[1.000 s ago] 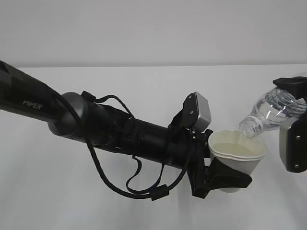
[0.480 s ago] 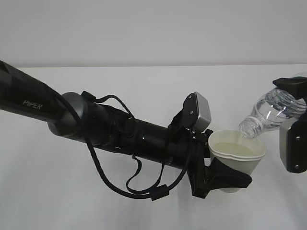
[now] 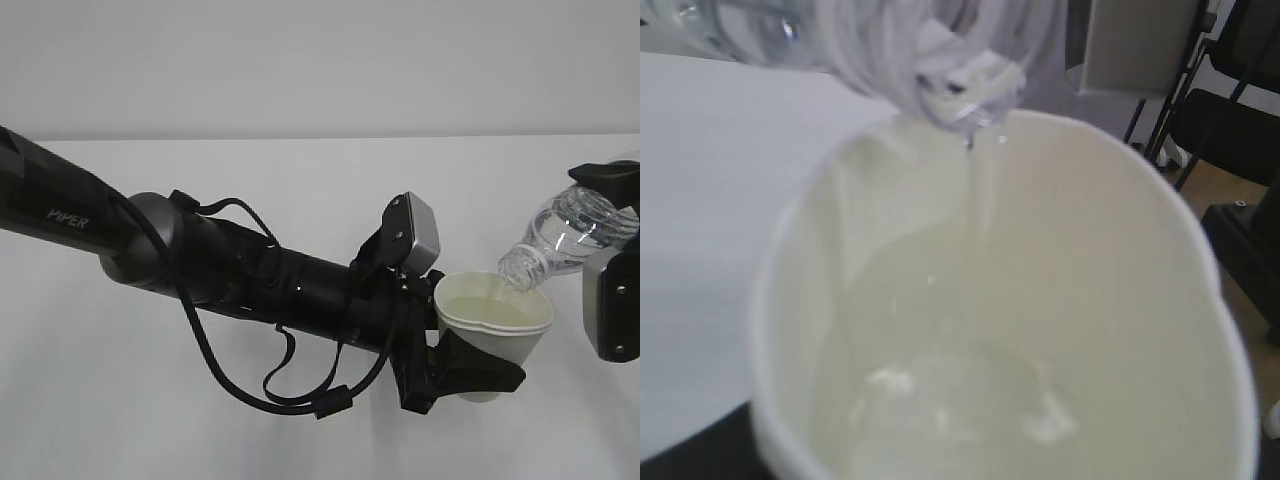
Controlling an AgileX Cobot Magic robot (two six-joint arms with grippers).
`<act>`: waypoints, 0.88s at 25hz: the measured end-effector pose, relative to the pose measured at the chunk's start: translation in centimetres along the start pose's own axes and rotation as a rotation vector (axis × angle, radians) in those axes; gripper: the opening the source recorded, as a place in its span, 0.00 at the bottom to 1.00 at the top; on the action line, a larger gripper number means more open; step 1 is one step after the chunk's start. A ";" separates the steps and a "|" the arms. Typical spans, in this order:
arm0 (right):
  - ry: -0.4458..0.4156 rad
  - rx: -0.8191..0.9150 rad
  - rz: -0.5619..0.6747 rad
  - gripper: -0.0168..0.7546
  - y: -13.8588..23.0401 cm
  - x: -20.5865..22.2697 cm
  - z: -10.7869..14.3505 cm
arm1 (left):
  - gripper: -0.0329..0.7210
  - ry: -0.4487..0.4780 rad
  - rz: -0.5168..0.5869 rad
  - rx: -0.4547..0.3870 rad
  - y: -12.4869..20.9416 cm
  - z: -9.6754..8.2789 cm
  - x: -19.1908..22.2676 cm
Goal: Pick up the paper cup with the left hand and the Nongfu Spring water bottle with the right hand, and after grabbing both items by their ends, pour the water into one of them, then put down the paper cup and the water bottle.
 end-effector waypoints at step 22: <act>-0.002 -0.016 -0.003 0.58 0.0 0.0 0.0 | 0.62 0.000 0.000 0.000 0.0 0.0 0.0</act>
Point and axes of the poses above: a point on each arm's last joint axis where the gripper is mounted, x pointing out along that axis toward the gripper, z along the wrist's bending axis when the last joint is at zero, y = z × x, the point moved 1 cm from there along x, pointing out along that axis toward the gripper, and after that the axes turned 9 degrees about x, right-handed, at the moved point
